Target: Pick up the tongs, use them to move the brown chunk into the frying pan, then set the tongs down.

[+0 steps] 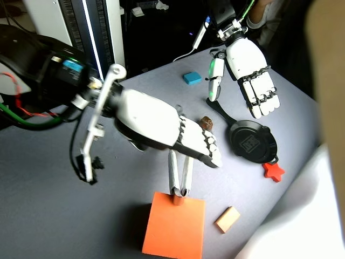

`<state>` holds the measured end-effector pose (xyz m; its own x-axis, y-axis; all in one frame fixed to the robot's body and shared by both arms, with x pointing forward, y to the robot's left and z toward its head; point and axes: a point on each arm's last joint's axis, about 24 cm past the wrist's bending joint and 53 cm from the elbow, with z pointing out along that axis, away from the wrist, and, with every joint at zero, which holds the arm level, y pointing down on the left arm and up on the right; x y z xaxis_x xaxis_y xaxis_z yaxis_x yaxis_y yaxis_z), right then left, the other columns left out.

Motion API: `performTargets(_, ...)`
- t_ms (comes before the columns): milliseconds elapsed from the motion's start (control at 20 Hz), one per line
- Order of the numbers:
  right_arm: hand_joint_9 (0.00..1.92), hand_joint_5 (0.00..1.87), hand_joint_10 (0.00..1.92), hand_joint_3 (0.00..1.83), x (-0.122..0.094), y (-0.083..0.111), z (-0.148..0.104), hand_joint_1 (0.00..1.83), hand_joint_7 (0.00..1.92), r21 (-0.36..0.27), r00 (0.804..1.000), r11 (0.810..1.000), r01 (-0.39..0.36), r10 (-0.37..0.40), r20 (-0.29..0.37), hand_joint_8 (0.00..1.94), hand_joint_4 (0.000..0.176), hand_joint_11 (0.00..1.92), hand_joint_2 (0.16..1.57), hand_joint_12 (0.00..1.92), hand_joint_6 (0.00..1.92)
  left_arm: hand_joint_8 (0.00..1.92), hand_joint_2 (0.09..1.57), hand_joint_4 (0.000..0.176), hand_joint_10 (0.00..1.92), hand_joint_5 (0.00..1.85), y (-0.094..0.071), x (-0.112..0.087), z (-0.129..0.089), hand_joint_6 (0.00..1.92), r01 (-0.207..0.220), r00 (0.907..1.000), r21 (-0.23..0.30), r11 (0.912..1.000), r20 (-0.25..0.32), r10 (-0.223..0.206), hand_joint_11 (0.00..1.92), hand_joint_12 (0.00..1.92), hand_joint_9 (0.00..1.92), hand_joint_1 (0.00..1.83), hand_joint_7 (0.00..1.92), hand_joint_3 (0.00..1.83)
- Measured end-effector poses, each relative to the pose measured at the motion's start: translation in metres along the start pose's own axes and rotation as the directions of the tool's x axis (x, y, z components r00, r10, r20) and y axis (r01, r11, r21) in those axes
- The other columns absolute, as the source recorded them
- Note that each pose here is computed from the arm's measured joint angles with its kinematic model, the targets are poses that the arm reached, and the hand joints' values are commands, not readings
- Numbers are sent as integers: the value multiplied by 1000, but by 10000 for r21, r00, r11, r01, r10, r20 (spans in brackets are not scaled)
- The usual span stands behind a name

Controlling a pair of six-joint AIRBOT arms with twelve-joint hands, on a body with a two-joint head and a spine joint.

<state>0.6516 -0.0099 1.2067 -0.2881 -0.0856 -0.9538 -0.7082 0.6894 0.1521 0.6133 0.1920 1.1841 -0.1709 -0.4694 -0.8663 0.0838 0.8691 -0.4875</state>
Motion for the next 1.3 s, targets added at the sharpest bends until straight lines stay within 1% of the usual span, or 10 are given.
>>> performTargets(200,0,0,0,10,-1,-9,17,924,0,224,9989,9997,88,-77,-463,0,0,0,875,0,0,0,1207,0,0,0,1,15,-5,0,320,9984,-66,9995,-464,-323,0,0,0,0,0,0)
performTargets(250,0,0,0,11,3,-8,25,923,0,202,9961,9981,586,-571,-679,0,0,0,877,0,0,0,1207,0,0,0,1,21,-9,0,271,9978,-91,9996,-610,-276,0,0,0,0,0,0)
performTargets(300,0,0,0,11,6,-8,28,923,0,194,9953,9981,590,-573,-787,0,0,0,877,0,0,0,1207,0,0,0,0,22,-10,0,206,9979,-81,9998,-615,-211,0,0,0,0,0,0)
performTargets(400,17,0,7,7,12,-11,35,884,30,263,9924,9979,592,-560,-1092,11,0,9,871,4,0,0,1207,0,0,0,-1,22,-15,0,90,9987,-100,9999,-503,-95,0,0,0,0,0,0)
performTargets(500,3,0,0,21,19,-16,42,852,18,374,9871,9965,744,-683,-1449,3,0,3,903,4,0,0,1202,0,0,0,9,24,-16,0,377,9977,-561,9977,-536,-408,0,0,0,0,0,0)
performTargets(600,9,0,3,19,23,-19,45,872,25,438,9850,9963,744,-665,-1595,5,0,12,903,9,0,0,1203,0,0,0,17,23,-16,0,433,9977,-816,9957,-488,-474,0,0,0,0,0,0)
performTargets(800,0,0,0,11,37,-15,56,918,6,261,9736,9915,1278,-1204,-1937,0,0,0,892,0,0,0,1209,0,0,0,16,20,-15,0,370,9985,-725,9967,-375,-398,0,0,0,0,0,0)
performTargets(900,0,0,0,11,46,-14,60,880,1,233,9681,9913,1293,-1212,-2191,0,0,0,895,0,0,0,1206,0,0,0,17,21,-16,0,395,9983,-770,9962,-393,-427,0,0,0,0,0,0)
performTargets(1000,0,0,0,13,45,-15,63,831,1,236,9689,9907,1343,-1263,-2129,0,0,1,900,0,0,0,1216,0,0,0,18,20,-16,0,419,9985,-803,9959,-326,-447,5,3,0,0,0,2)
performTargets(1300,0,0,0,0,50,-25,73,903,2,351,9642,9861,1624,-1510,-2179,1,0,0,866,0,0,0,1214,0,0,0,15,14,-16,0,537,9986,-826,9951,31,-536,0,0,0,0,0,2)
